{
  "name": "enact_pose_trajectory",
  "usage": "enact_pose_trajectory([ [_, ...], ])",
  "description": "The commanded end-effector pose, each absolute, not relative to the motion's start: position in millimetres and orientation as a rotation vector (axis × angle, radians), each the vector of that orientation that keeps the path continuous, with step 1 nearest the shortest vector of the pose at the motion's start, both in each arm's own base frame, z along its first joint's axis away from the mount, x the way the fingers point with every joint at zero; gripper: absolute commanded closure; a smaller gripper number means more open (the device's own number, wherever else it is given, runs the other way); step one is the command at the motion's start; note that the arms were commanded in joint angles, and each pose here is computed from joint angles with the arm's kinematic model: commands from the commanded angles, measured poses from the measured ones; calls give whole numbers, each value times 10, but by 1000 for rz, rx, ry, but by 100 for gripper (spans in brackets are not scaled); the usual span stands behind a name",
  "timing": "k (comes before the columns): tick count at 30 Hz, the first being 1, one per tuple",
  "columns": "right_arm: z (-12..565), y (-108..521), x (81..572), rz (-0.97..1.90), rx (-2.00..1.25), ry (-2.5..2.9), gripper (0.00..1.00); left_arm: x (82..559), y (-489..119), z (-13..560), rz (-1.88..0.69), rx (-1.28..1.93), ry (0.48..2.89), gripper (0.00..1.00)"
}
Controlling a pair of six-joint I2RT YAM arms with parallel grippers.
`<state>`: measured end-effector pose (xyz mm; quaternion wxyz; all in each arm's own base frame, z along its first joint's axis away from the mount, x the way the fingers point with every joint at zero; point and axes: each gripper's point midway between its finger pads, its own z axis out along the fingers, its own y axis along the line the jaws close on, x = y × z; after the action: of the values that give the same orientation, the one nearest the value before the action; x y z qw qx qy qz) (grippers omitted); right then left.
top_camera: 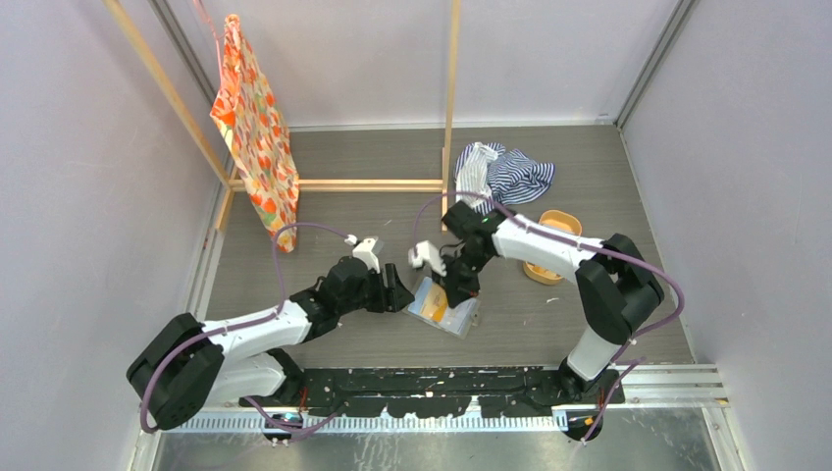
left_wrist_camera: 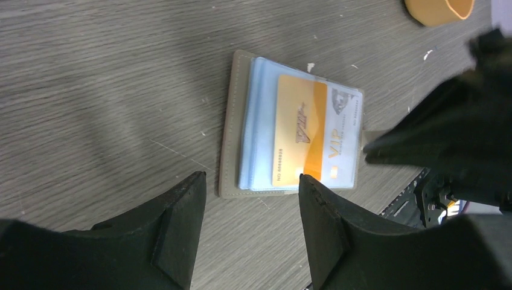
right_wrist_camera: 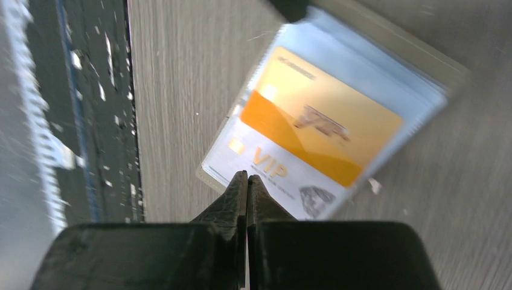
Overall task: Put the credit cards into the card holder
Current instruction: Insert the credit card into the card holder.
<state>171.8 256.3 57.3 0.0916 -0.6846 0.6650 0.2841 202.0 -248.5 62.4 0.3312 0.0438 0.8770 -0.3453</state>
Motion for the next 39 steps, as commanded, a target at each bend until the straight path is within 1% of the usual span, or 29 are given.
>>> enact_pose_trajectory([
  [1,358,2516,1827,558,-2271,1752,99,2116,-2572,700,-971,131,2257,41],
  [5,297,2543,1870,517,-2276,1734,99,2147,-2591,622,-1016,73,2271,46],
  [7,241,2521,1898,482,-2285,1739,99,2147,-2600,558,-1031,51,2286,50],
  [9,183,2514,1930,438,-2294,1733,99,2147,-2615,484,-1041,37,2305,58],
  [14,113,2551,2063,356,-2282,1720,99,2130,-2621,310,-1029,16,2380,67],
  [19,114,2613,2118,345,-2260,1702,99,2048,-2655,205,-1072,23,2415,75],
  [30,140,2719,2220,324,-2161,1720,99,1966,-2717,119,-1159,-25,2436,79],
  [36,236,2799,2292,325,-2065,1753,99,1958,-2706,142,-1161,-33,2433,79],
  [39,328,2820,2318,352,-2012,1786,98,1972,-2681,174,-1142,-38,2426,77],
])
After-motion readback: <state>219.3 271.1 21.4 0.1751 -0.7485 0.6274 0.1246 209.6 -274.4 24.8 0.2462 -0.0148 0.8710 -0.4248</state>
